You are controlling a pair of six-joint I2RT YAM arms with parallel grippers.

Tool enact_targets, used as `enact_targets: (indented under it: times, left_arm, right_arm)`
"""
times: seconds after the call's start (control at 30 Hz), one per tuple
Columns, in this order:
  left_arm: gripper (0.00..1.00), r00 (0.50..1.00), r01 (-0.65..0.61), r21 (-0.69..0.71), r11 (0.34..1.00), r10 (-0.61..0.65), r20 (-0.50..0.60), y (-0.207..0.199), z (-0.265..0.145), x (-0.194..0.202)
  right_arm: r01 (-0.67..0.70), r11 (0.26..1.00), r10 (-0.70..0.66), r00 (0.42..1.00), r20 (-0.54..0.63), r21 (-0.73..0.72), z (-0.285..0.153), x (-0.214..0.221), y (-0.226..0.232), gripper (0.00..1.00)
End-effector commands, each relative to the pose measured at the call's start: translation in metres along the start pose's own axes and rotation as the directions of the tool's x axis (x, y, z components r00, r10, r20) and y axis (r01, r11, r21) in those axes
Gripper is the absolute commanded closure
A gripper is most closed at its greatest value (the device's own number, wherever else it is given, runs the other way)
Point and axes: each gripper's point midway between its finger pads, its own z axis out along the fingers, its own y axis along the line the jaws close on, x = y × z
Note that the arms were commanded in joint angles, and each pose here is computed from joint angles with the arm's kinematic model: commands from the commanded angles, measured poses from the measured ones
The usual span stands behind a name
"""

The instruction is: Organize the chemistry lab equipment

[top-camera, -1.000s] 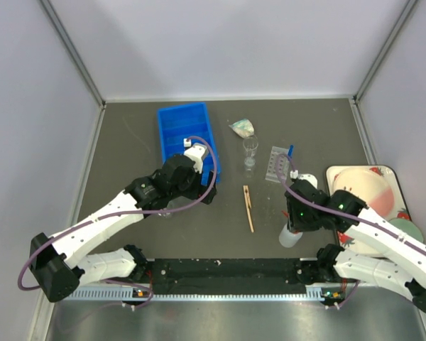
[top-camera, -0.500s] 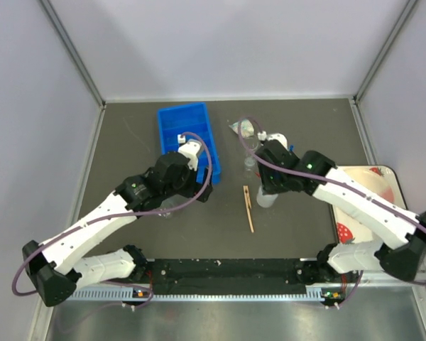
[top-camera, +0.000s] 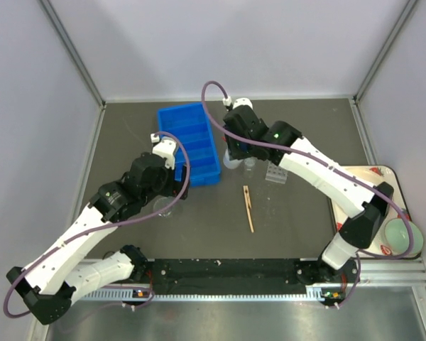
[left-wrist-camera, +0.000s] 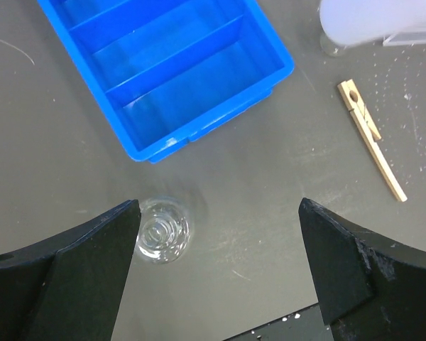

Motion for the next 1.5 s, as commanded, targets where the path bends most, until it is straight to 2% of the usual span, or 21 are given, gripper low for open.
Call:
enact_targets:
  times: [0.0,0.37,0.7,1.17,1.47]
  left_arm:
    - [0.01,1.0,-0.009,-0.008,1.0,0.009,0.007,0.006,-0.002,0.007]
    - [0.01,1.0,-0.021,-0.016,1.0,0.021,0.002,0.012,-0.002,0.017]
    - [0.01,1.0,-0.025,-0.019,1.0,0.025,0.01,0.015,-0.002,0.017]
    - [0.01,1.0,-0.012,0.0,1.0,0.012,0.012,0.012,0.0,0.017]
    - [0.01,1.0,0.002,0.026,1.0,-0.002,0.013,0.006,0.001,0.013]
  right_arm:
    - [0.011,0.998,-0.004,0.994,0.106,-0.062,0.005,-0.039,0.023,1.0]
    - [0.014,0.986,0.002,0.995,0.098,-0.163,0.058,-0.052,0.07,1.0]
    - [0.046,0.986,-0.045,0.999,0.011,-0.158,0.087,-0.023,0.074,1.0]
    - [0.113,0.988,-0.126,0.983,-0.133,-0.103,0.069,0.03,0.038,1.0]
    - [0.126,0.982,-0.152,0.971,-0.185,-0.142,0.028,0.065,0.031,1.0]
